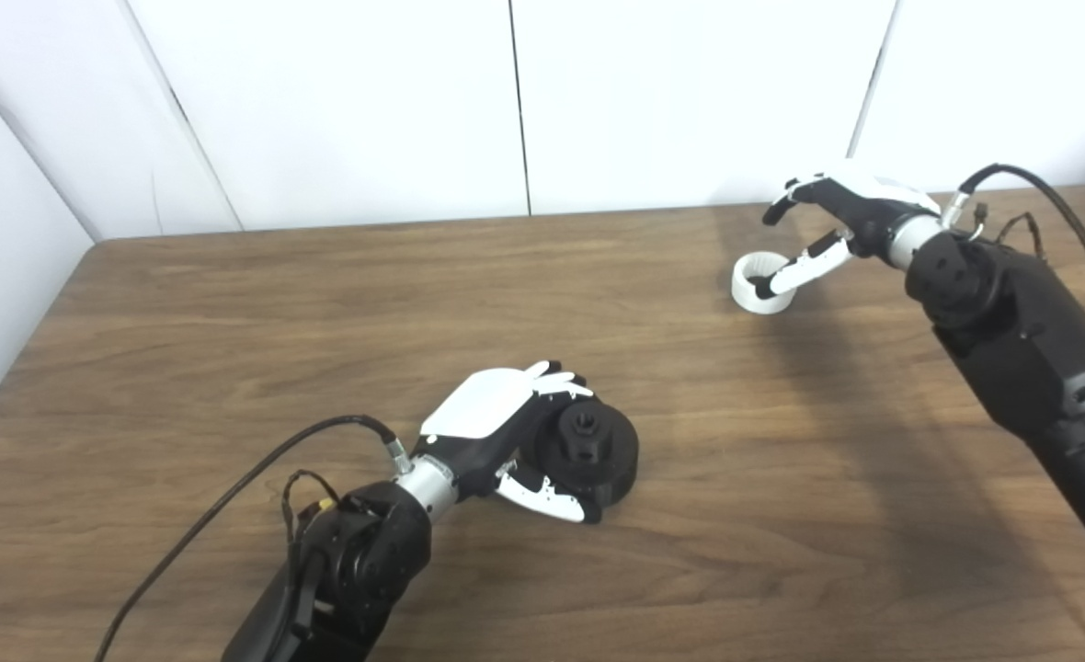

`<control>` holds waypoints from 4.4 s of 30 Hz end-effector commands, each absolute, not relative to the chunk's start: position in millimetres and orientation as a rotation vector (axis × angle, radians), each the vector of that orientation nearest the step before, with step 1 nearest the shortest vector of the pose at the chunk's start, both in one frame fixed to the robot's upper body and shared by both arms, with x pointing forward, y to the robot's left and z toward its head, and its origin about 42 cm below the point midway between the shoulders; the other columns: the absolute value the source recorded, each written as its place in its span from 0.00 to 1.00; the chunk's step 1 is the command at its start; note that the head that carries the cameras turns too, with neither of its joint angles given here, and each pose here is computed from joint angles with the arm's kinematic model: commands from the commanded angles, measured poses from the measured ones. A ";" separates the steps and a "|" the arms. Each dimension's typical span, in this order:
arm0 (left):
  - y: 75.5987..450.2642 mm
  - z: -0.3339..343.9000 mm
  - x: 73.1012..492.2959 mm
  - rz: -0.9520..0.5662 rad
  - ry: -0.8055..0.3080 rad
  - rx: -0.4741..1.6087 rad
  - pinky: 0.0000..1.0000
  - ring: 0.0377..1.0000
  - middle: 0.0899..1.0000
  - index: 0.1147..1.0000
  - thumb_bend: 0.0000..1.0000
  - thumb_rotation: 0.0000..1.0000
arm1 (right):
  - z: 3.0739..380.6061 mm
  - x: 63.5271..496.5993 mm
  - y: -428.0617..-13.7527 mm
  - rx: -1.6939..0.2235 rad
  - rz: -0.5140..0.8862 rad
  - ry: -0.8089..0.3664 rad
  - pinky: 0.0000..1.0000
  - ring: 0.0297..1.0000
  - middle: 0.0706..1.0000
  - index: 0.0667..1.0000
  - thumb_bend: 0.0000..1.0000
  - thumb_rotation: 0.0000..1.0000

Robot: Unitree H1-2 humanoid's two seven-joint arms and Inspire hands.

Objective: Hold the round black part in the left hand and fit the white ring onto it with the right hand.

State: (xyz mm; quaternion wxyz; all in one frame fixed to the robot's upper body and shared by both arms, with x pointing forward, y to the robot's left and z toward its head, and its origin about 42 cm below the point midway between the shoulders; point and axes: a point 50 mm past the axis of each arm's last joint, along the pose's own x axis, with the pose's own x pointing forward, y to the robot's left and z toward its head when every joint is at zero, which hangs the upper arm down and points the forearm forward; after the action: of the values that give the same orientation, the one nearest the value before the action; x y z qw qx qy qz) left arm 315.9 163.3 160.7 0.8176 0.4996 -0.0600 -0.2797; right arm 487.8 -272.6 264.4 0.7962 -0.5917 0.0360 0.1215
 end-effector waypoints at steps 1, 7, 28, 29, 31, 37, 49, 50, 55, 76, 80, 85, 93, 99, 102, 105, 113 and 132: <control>164.9 157.7 320.3 -0.608 -0.101 1.073 0.92 0.98 0.91 0.76 1.00 0.40 | 296.9 499.0 -266.8 -1.292 0.231 -0.003 0.98 1.00 0.94 0.73 0.92 0.36; 165.1 158.2 320.1 -0.610 -0.102 1.073 0.92 0.99 0.91 0.77 1.00 0.41 | 290.2 501.1 -264.7 -1.282 0.237 0.017 0.98 1.00 0.94 0.74 0.90 0.35; 167.8 157.4 317.9 -0.612 -0.102 1.073 0.92 0.99 0.92 0.77 1.00 0.40 | 291.3 506.0 -281.1 -1.265 0.196 0.030 0.92 1.00 0.93 0.75 0.88 0.36; 167.8 157.2 317.8 -0.612 -0.104 1.074 0.92 0.99 0.91 0.77 1.00 0.40 | 291.2 506.1 -281.9 -1.264 0.192 0.031 0.92 1.00 0.93 0.75 0.88 0.36; 168.0 156.9 317.6 -0.611 -0.106 1.072 0.91 0.98 0.91 0.77 1.00 0.40 | 290.8 506.0 -283.4 -1.258 0.184 0.032 0.92 1.00 0.93 0.75 0.88 0.36; 169.4 157.7 316.9 -0.611 -0.101 1.068 0.92 0.99 0.91 0.77 1.00 0.40 | 288.8 506.9 -287.1 -1.249 0.168 0.034 0.92 1.00 0.93 0.74 0.87 0.35; 170.3 158.5 316.9 -0.611 -0.102 1.069 0.92 0.99 0.92 0.77 1.00 0.39 | 280.3 505.3 -285.4 -1.231 0.159 0.007 0.88 0.99 0.91 0.72 0.86 0.33; 170.4 158.8 316.7 -0.612 -0.101 1.071 0.92 0.99 0.92 0.77 1.00 0.39 | 279.9 505.0 -284.4 -1.231 0.160 0.007 0.89 0.99 0.91 0.72 0.86 0.33; 170.7 159.7 316.8 -0.611 -0.099 1.072 0.92 0.99 0.92 0.77 1.00 0.39 | 277.7 504.6 -281.1 -1.232 0.165 0.009 0.89 0.99 0.91 0.72 0.86 0.33; 170.2 161.4 316.8 -0.606 -0.108 1.077 0.92 0.99 0.91 0.77 1.00 0.40 | 257.5 504.9 -277.0 -1.217 0.176 0.045 0.90 0.99 0.91 0.72 0.87 0.33; 170.0 162.0 316.9 -0.605 -0.109 1.078 0.92 0.99 0.91 0.77 1.00 0.40 | 256.0 505.2 -275.8 -1.217 0.179 0.042 0.90 0.99 0.91 0.72 0.87 0.33; 169.9 161.8 317.0 -0.607 -0.107 1.076 0.93 0.99 0.91 0.77 1.00 0.40 | 254.1 505.1 -274.7 -1.213 0.182 0.040 0.90 0.99 0.90 0.72 0.87 0.32; 170.1 162.3 316.2 -0.605 -0.105 1.079 0.92 0.99 0.91 0.77 1.00 0.40 | 247.8 506.6 -270.6 -1.253 0.187 0.055 0.88 0.98 0.90 0.71 0.87 0.32; 170.5 162.4 316.1 -0.607 -0.103 1.076 0.92 0.99 0.91 0.77 1.00 0.39 | 242.9 506.7 -268.2 -1.249 0.190 0.048 0.88 0.98 0.89 0.70 0.86 0.31; 169.9 162.5 316.6 -0.610 -0.102 1.079 0.93 0.99 0.92 0.78 1.00 0.41 | 243.3 507.0 -268.0 -1.246 0.188 0.040 0.87 0.98 0.89 0.70 0.85 0.32; 168.8 162.5 317.0 -0.607 -0.103 1.076 0.93 0.99 0.92 0.77 1.00 0.41 | 244.9 507.7 -268.4 -1.243 0.182 0.028 0.86 0.97 0.88 0.68 0.84 0.32; 168.0 162.2 317.4 -0.605 -0.106 1.078 0.92 0.99 0.91 0.77 1.00 0.41 | 246.3 507.7 -268.4 -1.229 0.164 0.001 0.81 0.96 0.86 0.63 0.80 0.25; 165.8 161.3 317.6 -0.604 -0.110 1.077 0.93 0.99 0.91 0.77 1.00 0.40 | 249.0 507.0 -270.5 -1.203 0.144 -0.041 0.80 0.93 0.85 0.46 0.53 0.16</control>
State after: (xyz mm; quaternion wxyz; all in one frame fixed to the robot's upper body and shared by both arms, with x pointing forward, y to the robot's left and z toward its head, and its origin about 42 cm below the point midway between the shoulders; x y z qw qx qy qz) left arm 316.1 163.9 161.2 0.8168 0.5010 -0.0582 -0.2803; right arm 497.5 -273.9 216.1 0.8180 -0.5674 0.0325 0.0890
